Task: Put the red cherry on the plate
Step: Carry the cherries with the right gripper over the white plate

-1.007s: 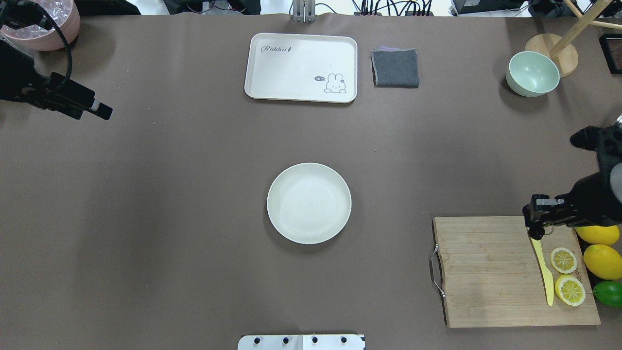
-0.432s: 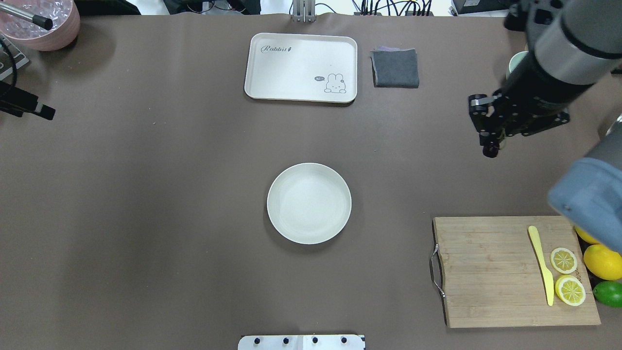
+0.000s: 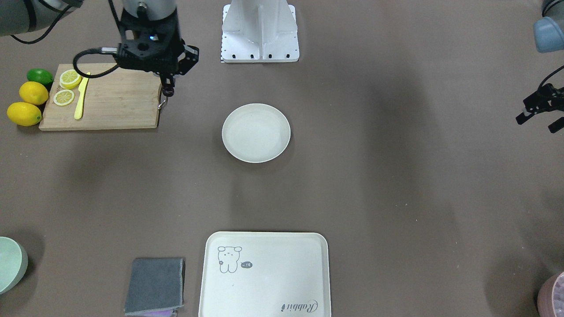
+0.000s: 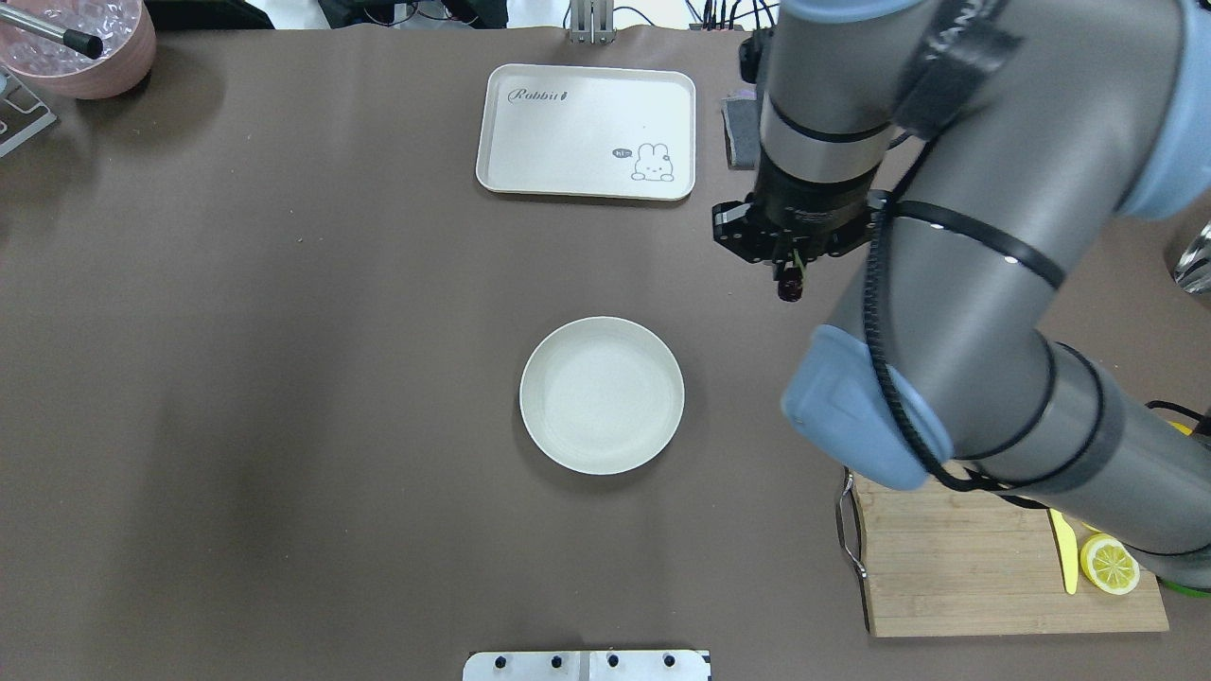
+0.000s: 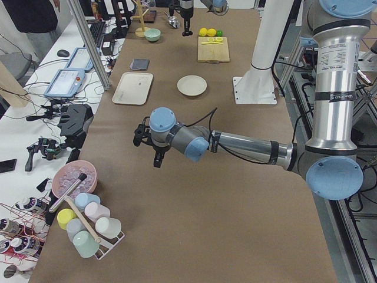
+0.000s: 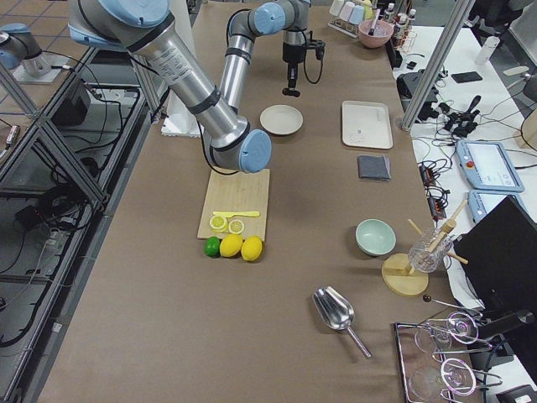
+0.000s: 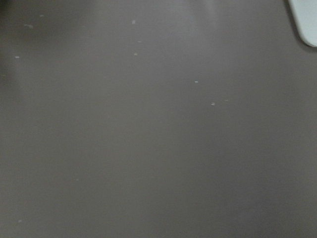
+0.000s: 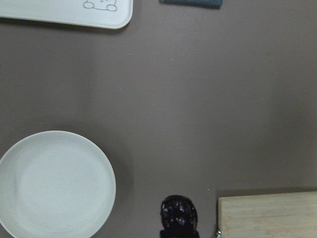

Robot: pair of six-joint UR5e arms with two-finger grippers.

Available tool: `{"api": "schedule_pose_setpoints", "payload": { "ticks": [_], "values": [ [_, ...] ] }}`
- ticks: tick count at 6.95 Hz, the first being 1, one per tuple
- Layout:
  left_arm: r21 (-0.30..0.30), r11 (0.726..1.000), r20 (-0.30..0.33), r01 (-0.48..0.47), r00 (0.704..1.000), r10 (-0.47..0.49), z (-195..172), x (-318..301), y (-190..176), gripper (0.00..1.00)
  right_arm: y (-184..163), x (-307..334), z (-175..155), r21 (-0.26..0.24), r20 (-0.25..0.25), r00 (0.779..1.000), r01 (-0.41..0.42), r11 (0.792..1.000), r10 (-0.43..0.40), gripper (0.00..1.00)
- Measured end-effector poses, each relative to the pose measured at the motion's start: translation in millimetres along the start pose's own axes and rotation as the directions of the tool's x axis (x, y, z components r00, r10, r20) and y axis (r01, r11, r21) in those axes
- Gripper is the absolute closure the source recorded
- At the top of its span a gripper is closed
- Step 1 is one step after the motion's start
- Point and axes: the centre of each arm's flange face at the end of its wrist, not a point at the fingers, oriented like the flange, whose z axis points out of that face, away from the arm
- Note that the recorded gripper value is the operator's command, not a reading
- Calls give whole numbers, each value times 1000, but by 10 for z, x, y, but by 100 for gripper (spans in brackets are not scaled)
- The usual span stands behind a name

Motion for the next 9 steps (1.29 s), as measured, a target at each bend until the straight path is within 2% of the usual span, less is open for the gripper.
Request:
{"api": "schedule_pose_setpoints", "payload": {
  "ticks": [2, 4, 6, 7, 9],
  "values": [
    [-4, 999, 35, 54, 998, -54, -20, -327, 223, 2, -186, -775, 476, 38, -10, 1000, 29, 999, -29, 100],
    [-3, 995, 74, 99, 992, -98, -33, -559, 425, 2, -328, -1324, 1140, 81, 17, 999, 50, 996, -51, 100],
    [10, 990, 109, 144, 984, -144, -95, -760, 588, 2, -256, -1644, 1748, 104, 29, 995, 87, 991, -91, 100],
    [19, 986, 116, 168, 979, -169, -135, -842, 650, 2, -127, -1760, 1857, 103, 40, 993, 110, 989, -114, 100],
    [36, 978, 124, 206, 970, -209, -219, -993, 748, 2, 193, -1896, 1834, 98, 77, 985, 145, 985, -152, 100]
  ]
}}
